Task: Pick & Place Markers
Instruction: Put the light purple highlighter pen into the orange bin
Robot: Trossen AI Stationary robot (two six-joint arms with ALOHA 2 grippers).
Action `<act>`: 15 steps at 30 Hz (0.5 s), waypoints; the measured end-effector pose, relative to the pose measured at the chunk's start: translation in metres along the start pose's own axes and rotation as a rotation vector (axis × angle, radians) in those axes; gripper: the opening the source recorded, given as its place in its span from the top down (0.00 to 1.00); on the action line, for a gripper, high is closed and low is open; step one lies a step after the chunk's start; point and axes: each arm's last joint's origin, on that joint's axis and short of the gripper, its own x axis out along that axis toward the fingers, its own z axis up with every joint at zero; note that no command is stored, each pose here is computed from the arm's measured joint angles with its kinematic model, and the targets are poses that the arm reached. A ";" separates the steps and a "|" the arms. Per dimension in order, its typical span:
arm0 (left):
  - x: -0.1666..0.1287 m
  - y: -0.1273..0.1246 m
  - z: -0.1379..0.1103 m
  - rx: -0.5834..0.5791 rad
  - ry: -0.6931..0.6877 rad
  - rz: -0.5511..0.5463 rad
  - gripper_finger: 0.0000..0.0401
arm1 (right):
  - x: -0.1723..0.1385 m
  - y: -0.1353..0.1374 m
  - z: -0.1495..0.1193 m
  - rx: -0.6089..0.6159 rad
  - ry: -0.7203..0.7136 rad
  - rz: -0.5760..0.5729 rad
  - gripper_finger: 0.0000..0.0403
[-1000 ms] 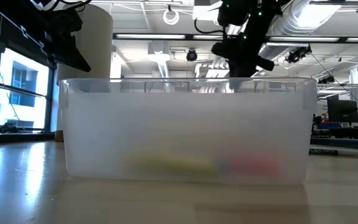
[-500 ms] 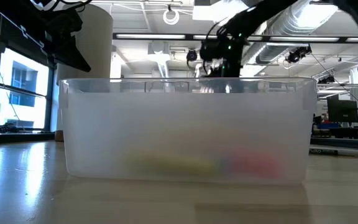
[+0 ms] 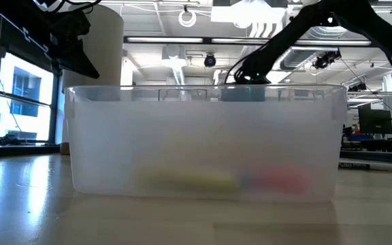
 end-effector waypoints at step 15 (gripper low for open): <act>0.000 0.000 0.000 0.002 -0.002 0.008 1.00 | 0.014 -0.008 -0.016 -0.133 0.041 -0.015 0.87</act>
